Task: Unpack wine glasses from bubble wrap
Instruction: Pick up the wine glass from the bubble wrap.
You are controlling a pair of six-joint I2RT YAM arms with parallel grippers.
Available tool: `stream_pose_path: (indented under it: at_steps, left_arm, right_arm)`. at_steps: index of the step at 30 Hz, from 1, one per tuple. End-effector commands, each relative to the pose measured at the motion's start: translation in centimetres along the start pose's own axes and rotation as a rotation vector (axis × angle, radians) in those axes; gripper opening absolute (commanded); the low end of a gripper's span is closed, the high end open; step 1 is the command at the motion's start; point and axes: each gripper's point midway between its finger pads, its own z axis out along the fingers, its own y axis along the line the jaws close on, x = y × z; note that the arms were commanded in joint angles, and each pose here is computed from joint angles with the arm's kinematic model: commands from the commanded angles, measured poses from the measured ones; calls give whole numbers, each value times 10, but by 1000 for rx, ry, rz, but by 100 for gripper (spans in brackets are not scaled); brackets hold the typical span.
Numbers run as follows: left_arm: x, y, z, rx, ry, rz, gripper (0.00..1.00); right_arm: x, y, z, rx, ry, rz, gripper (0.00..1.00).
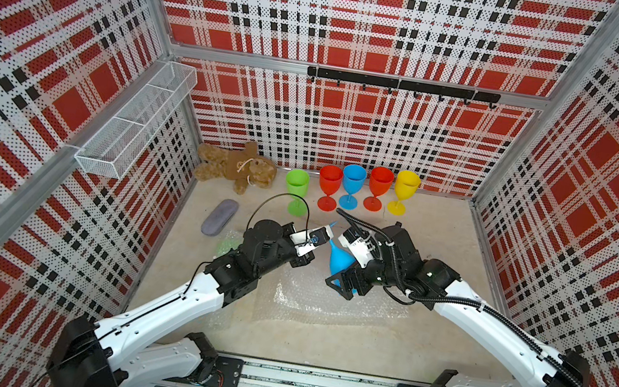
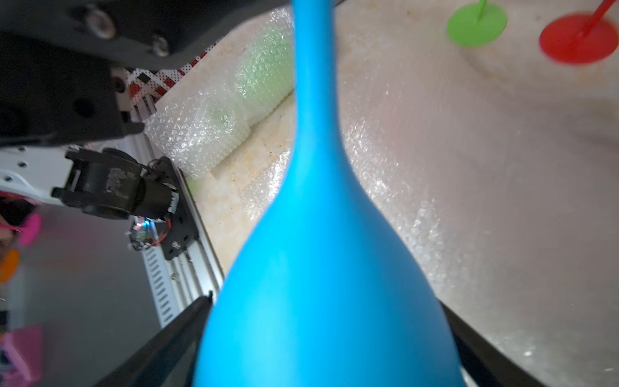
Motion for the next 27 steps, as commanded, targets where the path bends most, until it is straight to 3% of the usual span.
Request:
stream_pose_path:
  at_steps: [1, 5, 7, 10, 12, 16, 27]
  left_arm:
    - [-26, 12, -10, -39, -110, -110, 0]
    - [-21, 27, -19, -49, -173, -374, 0]
    - [-17, 32, -26, -46, -232, -545, 0]
    - [-13, 24, -35, -10, -302, -700, 0]
    - [-15, 22, -42, -3, -352, -775, 0]
    - [-18, 23, -52, -13, -415, -872, 0]
    - [-20, 17, -50, -7, -413, -898, 0]
  right_arm:
    - [-37, 10, -29, 7, -204, -39, 100]
    - [-59, 15, -68, 28, -490, -86, 100]
    - [-67, 20, -95, 35, -705, -155, 100]
    - [-71, 10, -129, 117, -927, -154, 100]
    - [-74, 9, -132, 128, -958, -153, 100]
    - [-76, 32, -131, -25, -1014, -202, 100]
    - [-97, 52, -111, -133, -1001, -291, 100]
